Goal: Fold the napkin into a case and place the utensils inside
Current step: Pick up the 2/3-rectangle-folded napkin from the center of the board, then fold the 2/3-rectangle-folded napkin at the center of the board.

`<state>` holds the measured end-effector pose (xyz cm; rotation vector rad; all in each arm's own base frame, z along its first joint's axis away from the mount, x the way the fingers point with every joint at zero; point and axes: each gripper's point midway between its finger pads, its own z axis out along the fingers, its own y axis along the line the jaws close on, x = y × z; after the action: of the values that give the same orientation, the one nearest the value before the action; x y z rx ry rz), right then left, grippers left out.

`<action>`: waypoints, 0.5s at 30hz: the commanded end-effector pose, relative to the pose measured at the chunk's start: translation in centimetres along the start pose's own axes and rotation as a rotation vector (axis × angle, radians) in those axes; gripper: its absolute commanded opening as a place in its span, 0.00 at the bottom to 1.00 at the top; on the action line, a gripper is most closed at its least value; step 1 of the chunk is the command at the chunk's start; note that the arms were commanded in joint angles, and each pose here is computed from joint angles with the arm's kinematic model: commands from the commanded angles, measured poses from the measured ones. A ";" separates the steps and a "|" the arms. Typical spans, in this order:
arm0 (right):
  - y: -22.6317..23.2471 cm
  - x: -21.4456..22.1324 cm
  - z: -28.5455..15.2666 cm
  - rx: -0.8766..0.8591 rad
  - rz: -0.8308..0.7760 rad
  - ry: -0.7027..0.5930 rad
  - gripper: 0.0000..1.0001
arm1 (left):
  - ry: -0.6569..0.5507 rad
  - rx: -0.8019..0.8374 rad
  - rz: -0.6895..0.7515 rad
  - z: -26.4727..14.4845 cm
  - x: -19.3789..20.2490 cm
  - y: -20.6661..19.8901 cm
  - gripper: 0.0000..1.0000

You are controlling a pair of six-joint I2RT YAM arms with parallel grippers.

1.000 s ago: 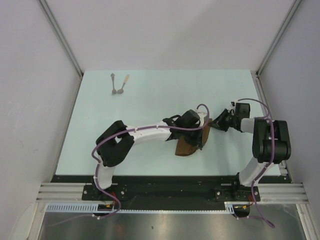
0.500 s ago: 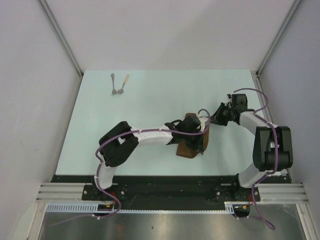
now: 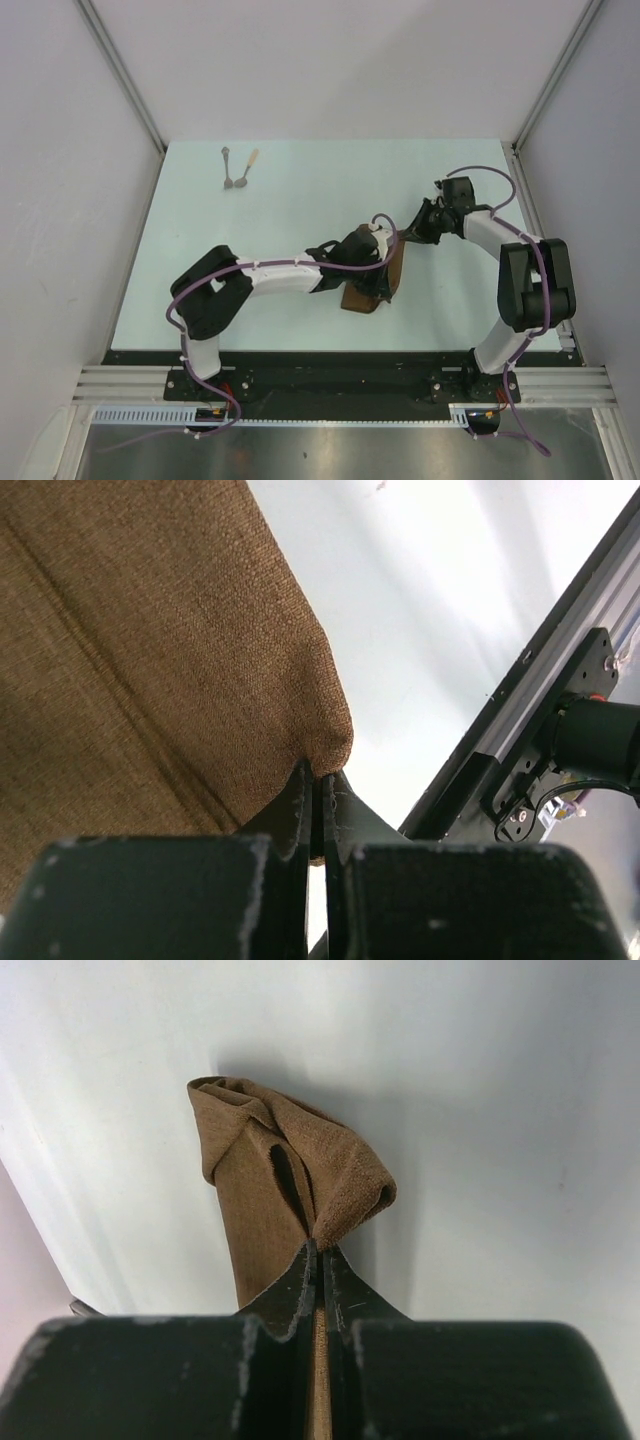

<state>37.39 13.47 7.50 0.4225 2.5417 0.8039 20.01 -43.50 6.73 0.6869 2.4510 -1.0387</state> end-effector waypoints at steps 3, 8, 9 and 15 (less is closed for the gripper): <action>2.9 -3.6 0.5 0.009 -0.067 -0.095 0.00 | -0.056 0.089 -0.025 -2.4 -0.4 -1.5 0.00; 3.7 -4.1 0.8 0.011 -0.082 -0.098 0.00 | -0.031 0.068 -0.035 -2.1 -0.4 -1.1 0.00; 3.6 -4.1 0.7 0.014 -0.081 -0.101 0.00 | -0.016 0.068 -0.033 -1.7 -0.2 -1.1 0.00; 0.2 -4.6 -0.5 0.058 -0.061 -0.104 0.00 | 0.018 0.187 -0.046 -0.2 -1.8 -4.8 0.00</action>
<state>38.88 14.76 8.07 0.3791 2.5698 0.7485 21.00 -43.63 8.28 0.6250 2.4096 -1.1140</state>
